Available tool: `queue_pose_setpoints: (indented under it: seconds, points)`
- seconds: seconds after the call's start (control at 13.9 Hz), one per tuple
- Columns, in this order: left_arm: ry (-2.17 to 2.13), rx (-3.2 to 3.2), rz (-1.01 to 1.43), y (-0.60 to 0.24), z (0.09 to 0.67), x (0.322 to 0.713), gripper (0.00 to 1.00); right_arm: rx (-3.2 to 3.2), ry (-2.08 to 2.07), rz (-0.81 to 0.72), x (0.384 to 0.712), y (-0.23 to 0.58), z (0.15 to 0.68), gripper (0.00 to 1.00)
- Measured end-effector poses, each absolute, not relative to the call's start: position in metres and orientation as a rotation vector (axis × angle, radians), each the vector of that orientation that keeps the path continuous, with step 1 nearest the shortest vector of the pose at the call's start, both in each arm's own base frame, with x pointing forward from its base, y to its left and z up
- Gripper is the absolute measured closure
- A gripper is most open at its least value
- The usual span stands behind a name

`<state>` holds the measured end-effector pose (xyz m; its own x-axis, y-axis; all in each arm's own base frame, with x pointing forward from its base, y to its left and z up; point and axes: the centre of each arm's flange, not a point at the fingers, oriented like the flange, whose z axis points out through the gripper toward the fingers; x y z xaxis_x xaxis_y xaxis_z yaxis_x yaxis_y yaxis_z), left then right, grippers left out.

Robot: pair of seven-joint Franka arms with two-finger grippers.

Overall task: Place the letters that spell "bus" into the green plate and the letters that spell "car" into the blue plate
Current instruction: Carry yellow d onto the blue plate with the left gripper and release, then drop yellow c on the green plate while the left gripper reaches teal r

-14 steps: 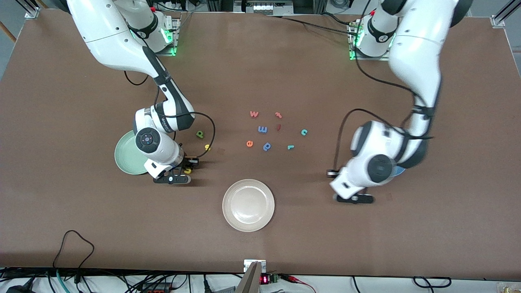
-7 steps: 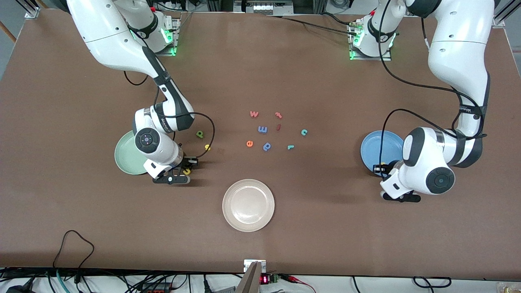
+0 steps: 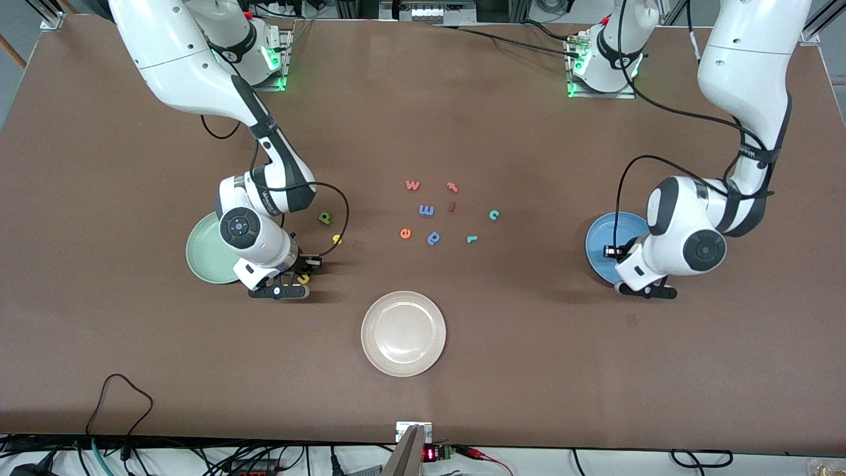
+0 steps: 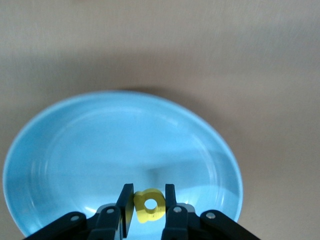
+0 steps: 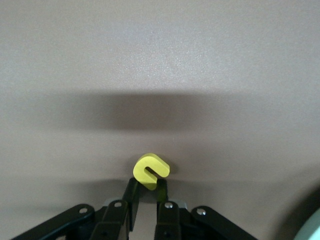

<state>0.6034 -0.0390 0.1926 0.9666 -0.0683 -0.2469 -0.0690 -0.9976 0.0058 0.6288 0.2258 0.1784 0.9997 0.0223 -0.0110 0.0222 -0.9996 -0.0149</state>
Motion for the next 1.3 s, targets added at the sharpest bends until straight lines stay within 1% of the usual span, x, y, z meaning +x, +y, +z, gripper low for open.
queue_pose_setpoints:
  seconds: [0.14, 0.22, 0.43, 0.51, 0.65, 0.79, 0.87, 0.94, 1.01, 1.08, 1.15, 1.23, 1.3]
  points:
    - [0.105, -3.119, 0.345, -0.036, 0.19, 0.59, 0.71, -3.127, -0.044, 0.009, 0.63, 0.227, 0.18, 0.85]
    - [0.104, -3.122, 0.331, -0.035, 0.188, 0.586, 0.7, -3.13, -0.053, 0.001, 0.632, 0.228, 0.182, 0.9]
    - [0.102, -3.125, 0.311, -0.034, 0.188, 0.586, 0.48, -3.138, -0.075, -0.006, 0.638, 0.233, 0.194, 0.92]
    - [0.101, -3.126, 0.299, -0.034, 0.191, 0.588, 0.37, -3.141, -0.08, -0.005, 0.64, 0.234, 0.198, 0.92]
    - [0.103, -3.131, 0.25, -0.035, 0.208, 0.594, 0.2, -3.15, -0.096, -0.015, 0.644, 0.235, 0.207, 0.93]
    - [0.129, -3.135, 0.235, -0.046, 0.24, 0.603, 0.01, -3.173, -0.119, -0.039, 0.649, 0.229, 0.22, 0.93]
    - [0.161, -3.138, 0.242, -0.059, 0.26, 0.608, 0.0, -3.189, -0.125, -0.024, 0.651, 0.219, 0.23, 0.92]
    - [0.203, -3.144, 0.234, -0.077, 0.28, 0.613, 0.01, -3.202, -0.138, 0.01, 0.653, 0.205, 0.241, 0.92]
    - [0.245, -3.153, 0.217, -0.099, 0.294, 0.617, 0.09, -3.213, -0.149, 0.055, 0.654, 0.188, 0.253, 0.92]
    - [0.27, -3.164, 0.203, -0.123, 0.302, 0.617, 0.19, -3.22, -0.156, 0.104, 0.654, 0.169, 0.266, 0.92]
    - [0.269, -3.178, 0.199, -0.15, 0.305, 0.615, 0.25, -3.225, -0.162, 0.15, 0.653, 0.149, 0.276, 0.92]
    - [0.246, -3.191, 0.204, -0.176, 0.304, 0.612, 0.25, -3.225, -0.167, 0.191, 0.649, 0.129, 0.282, 0.92]
    - [0.219, -3.202, 0.215, -0.204, 0.299, 0.609, 0.3, -3.224, -0.163, 0.229, 0.643, 0.111, 0.282, 0.92]
